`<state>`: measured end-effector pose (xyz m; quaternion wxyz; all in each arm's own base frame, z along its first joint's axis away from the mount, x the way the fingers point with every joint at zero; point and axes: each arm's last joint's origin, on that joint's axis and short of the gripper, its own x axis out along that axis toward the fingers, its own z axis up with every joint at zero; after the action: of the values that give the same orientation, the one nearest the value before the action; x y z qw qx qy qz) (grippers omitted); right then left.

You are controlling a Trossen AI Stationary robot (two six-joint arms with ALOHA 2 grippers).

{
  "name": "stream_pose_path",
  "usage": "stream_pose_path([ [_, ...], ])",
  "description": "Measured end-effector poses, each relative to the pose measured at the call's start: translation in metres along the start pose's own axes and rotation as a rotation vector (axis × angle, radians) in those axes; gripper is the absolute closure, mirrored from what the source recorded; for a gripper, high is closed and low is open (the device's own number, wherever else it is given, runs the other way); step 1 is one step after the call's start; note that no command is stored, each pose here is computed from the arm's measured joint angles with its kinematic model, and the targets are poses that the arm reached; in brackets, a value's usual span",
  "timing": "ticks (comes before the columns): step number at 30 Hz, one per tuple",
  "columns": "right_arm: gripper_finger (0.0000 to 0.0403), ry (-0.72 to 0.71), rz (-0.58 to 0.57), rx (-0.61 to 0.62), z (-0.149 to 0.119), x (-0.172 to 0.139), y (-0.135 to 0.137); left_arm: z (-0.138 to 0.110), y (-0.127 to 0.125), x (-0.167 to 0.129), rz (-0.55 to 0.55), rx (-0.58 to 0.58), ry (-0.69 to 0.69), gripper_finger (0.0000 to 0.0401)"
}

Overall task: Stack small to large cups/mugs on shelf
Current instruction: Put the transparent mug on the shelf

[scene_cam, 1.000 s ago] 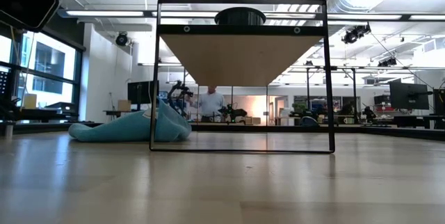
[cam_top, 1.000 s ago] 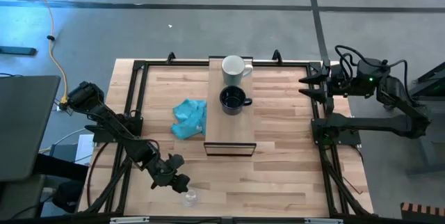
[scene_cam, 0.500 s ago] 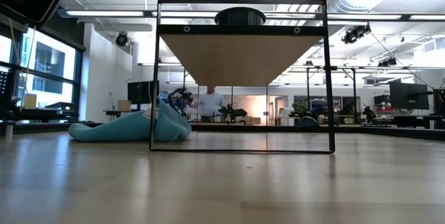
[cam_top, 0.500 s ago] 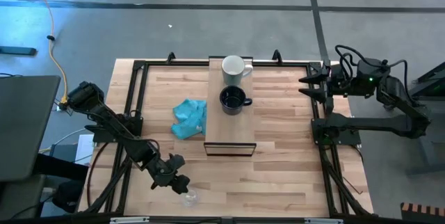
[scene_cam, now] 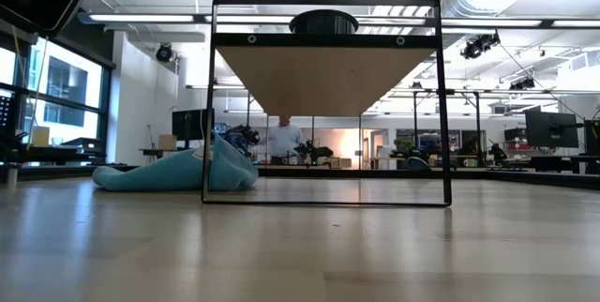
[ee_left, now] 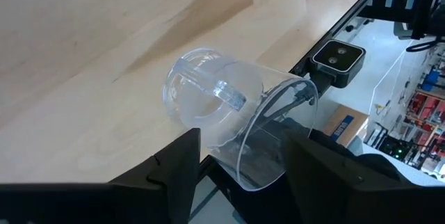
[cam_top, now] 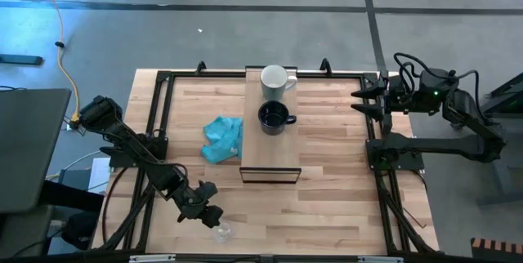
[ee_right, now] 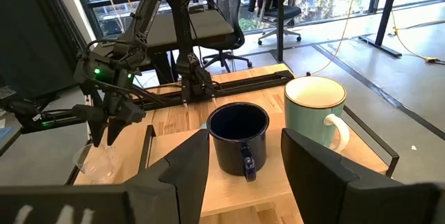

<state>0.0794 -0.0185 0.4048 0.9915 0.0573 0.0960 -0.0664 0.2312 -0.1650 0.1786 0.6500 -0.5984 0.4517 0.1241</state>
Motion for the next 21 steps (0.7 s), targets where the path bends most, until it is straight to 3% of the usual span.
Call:
stream_pose_path([
  [21,0.0231,0.000,0.000,0.000,0.000,0.000,0.000,0.000,0.002,0.022,-0.016,0.015,0.008,0.0206],
])
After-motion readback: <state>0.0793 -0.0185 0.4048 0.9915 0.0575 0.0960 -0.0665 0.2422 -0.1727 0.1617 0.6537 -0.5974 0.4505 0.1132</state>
